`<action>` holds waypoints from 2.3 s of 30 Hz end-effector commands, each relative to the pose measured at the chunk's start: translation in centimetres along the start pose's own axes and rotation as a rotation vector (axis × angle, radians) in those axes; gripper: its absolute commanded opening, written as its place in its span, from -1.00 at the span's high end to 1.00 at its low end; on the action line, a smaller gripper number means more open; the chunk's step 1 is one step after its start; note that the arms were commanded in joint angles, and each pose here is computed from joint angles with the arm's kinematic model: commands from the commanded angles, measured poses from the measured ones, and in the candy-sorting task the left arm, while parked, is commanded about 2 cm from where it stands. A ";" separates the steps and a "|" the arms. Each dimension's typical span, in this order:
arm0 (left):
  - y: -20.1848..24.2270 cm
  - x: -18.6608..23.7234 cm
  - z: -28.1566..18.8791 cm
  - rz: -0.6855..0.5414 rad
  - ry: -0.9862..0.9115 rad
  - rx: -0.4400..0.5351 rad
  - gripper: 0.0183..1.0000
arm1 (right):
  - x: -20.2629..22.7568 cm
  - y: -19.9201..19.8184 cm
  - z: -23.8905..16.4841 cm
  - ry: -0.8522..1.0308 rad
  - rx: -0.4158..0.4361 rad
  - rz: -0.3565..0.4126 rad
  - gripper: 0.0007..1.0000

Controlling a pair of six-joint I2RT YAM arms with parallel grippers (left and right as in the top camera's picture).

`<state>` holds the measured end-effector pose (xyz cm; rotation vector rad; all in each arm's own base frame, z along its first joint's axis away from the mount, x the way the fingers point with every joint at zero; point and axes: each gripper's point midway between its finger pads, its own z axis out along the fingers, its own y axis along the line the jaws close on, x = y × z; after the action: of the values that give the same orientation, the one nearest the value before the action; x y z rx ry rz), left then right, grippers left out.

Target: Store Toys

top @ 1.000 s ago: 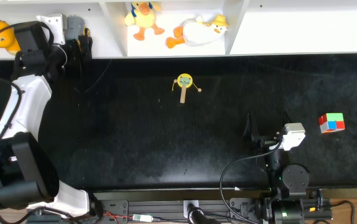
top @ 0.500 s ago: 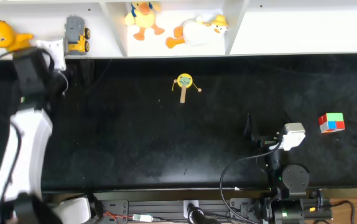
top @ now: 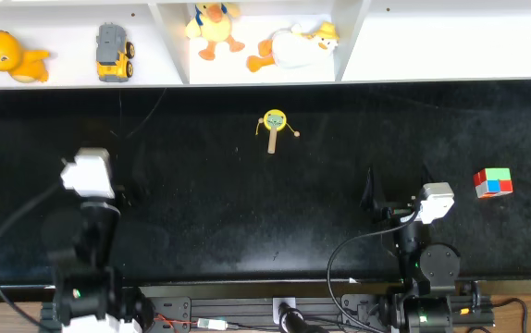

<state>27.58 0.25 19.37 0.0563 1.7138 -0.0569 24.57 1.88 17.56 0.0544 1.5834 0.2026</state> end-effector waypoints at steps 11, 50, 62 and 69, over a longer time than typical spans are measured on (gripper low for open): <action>-3.3 4.3 -2.5 0.066 -0.036 0.085 -0.99 | 0.3 -0.2 0.0 0.001 0.005 0.004 -0.99; -2.5 4.1 -2.6 0.080 -0.045 0.032 -1.00 | 0.0 -1.1 0.0 -0.010 0.061 -0.064 -0.99; -2.5 4.1 -2.6 0.080 -0.045 0.032 -1.00 | -1.0 0.5 -0.1 0.436 0.135 0.231 -0.99; -2.5 4.1 -2.6 0.080 -0.045 0.032 -1.00 | -1.7 4.4 0.8 0.662 0.255 0.120 -1.00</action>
<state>24.28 -2.01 15.69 0.1329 1.6734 -0.0451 24.03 5.84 17.86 0.1952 2.3147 0.2082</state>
